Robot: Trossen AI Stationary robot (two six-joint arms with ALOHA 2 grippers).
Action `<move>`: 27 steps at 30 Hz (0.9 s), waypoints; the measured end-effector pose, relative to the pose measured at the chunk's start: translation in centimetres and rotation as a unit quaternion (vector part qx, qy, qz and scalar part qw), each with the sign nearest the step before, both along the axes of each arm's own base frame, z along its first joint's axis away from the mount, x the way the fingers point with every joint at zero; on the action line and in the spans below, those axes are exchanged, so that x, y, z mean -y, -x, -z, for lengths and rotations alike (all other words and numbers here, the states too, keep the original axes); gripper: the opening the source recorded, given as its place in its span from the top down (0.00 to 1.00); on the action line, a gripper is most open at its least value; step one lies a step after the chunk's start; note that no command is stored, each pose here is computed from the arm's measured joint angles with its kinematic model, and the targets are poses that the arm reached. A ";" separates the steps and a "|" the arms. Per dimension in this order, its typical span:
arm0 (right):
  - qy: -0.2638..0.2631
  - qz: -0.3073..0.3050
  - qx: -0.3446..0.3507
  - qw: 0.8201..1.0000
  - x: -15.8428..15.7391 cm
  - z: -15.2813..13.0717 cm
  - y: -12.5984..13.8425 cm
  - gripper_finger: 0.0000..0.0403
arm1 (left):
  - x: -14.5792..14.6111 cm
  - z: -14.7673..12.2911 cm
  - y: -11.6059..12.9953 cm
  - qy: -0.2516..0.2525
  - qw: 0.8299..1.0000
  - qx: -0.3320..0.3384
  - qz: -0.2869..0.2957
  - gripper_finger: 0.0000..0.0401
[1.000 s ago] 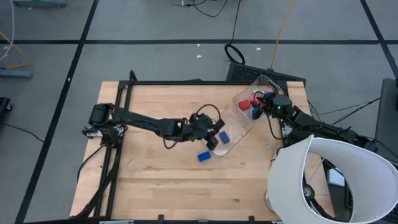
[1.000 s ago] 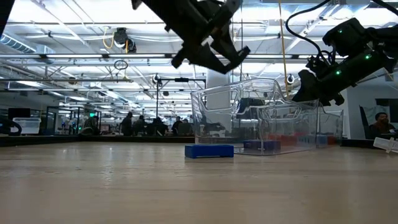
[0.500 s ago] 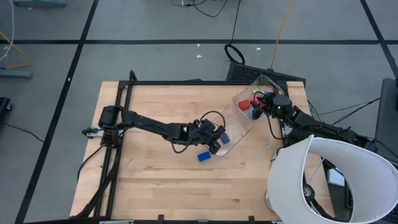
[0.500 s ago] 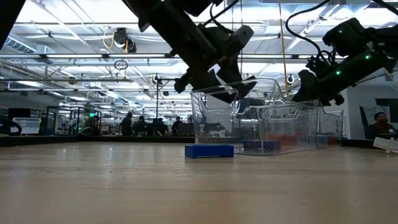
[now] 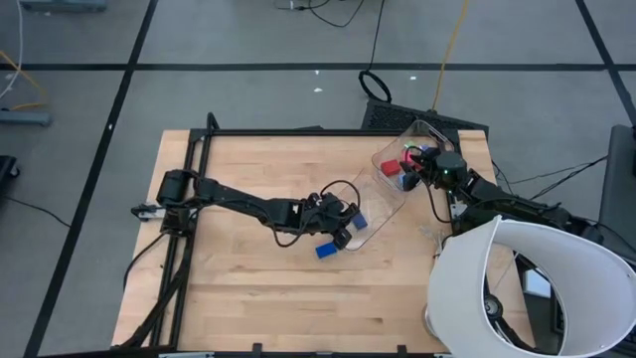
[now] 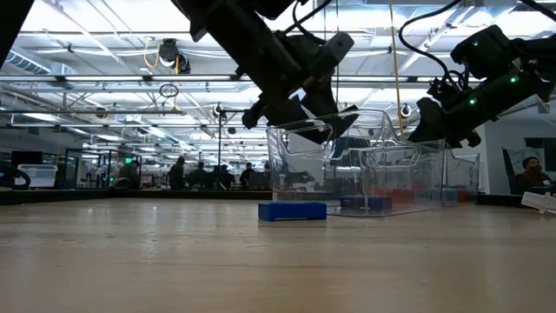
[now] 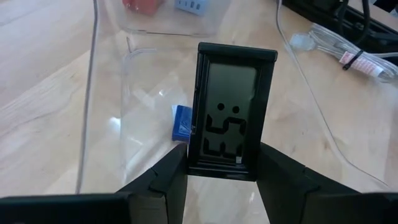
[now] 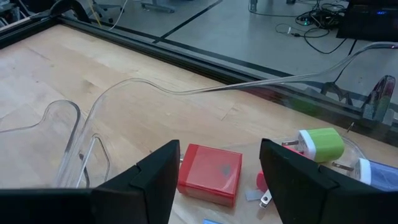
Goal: Pick & Place Office items
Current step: Put the black digital timer into the left transparent bin, then put the blue digital timer into the left transparent bin
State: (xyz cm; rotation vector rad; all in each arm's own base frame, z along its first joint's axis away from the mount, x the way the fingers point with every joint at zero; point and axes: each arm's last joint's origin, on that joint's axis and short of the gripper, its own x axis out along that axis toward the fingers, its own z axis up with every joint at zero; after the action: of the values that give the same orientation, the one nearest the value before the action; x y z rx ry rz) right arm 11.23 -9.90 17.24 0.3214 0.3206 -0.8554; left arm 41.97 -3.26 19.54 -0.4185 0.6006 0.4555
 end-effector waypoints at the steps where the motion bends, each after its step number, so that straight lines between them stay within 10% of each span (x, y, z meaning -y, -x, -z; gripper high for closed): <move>1: 0.000 0.000 0.000 1.000 0.0 0.0 0.0 0.47 | 0.0 0.0 0.0 0.000 1.000 0.000 0.000 0.60; 18: 0.000 0.000 0.000 1.000 0.0 0.0 0.0 0.47 | 0.0 -0.1 0.0 0.001 1.000 0.003 0.001 0.47; 27: 0.000 0.000 0.000 1.000 0.0 0.0 0.0 0.47 | 1.8 -3.7 1.1 0.047 0.993 0.034 0.101 0.47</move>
State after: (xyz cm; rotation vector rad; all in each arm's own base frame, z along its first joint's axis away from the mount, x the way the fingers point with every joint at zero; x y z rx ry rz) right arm 11.22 -9.90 17.24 0.3212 0.3210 -0.8554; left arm 40.88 -5.01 23.22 -0.4569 0.5939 0.2201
